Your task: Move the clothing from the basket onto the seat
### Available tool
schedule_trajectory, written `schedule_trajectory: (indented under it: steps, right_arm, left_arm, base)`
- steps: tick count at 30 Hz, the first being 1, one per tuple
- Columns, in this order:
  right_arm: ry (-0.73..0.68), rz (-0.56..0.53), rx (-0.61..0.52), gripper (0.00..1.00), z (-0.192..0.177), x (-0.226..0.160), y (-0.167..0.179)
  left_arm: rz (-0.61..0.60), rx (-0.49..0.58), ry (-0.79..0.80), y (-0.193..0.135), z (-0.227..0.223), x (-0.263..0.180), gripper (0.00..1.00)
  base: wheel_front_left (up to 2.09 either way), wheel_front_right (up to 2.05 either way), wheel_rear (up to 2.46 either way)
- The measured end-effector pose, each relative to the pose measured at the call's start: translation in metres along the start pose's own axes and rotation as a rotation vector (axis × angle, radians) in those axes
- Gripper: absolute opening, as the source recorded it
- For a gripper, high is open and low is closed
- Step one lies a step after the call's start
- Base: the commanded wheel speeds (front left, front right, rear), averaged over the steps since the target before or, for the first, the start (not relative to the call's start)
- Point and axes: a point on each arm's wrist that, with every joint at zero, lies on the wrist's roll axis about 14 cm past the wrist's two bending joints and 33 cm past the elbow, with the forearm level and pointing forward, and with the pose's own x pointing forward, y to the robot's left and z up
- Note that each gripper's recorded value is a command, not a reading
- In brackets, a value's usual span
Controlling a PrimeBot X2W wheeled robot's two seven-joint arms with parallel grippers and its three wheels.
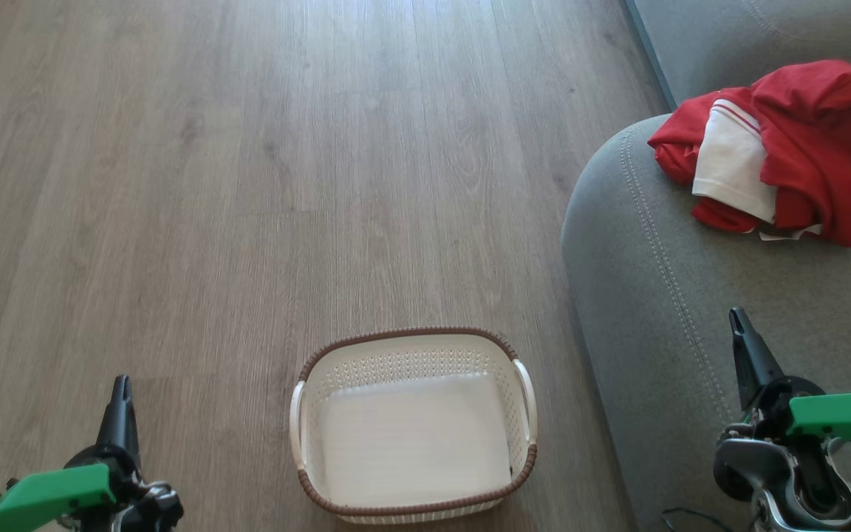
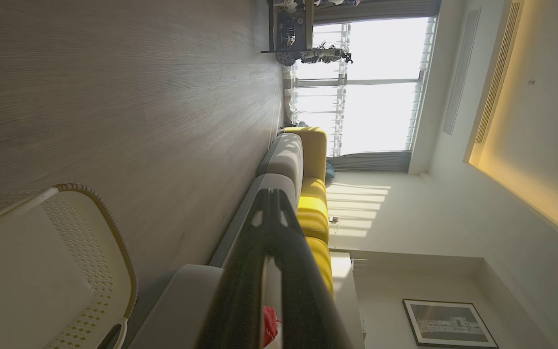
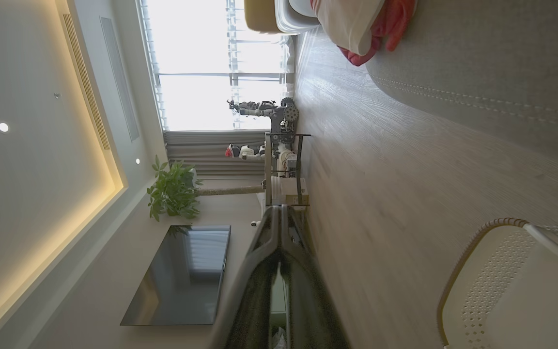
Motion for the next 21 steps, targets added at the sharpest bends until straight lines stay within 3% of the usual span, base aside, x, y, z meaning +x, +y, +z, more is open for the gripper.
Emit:
schedule_trajectory:
  steps: [21]
  right_arm:
    - [0.005,0.001,0.008,0.0,-0.0021,0.0003,0.0004]
  left_arm:
    - [0.0,0.0,0.006,0.0,-0.0008,0.0,0.0]
  base:
    - [0.0,0.0,0.0]
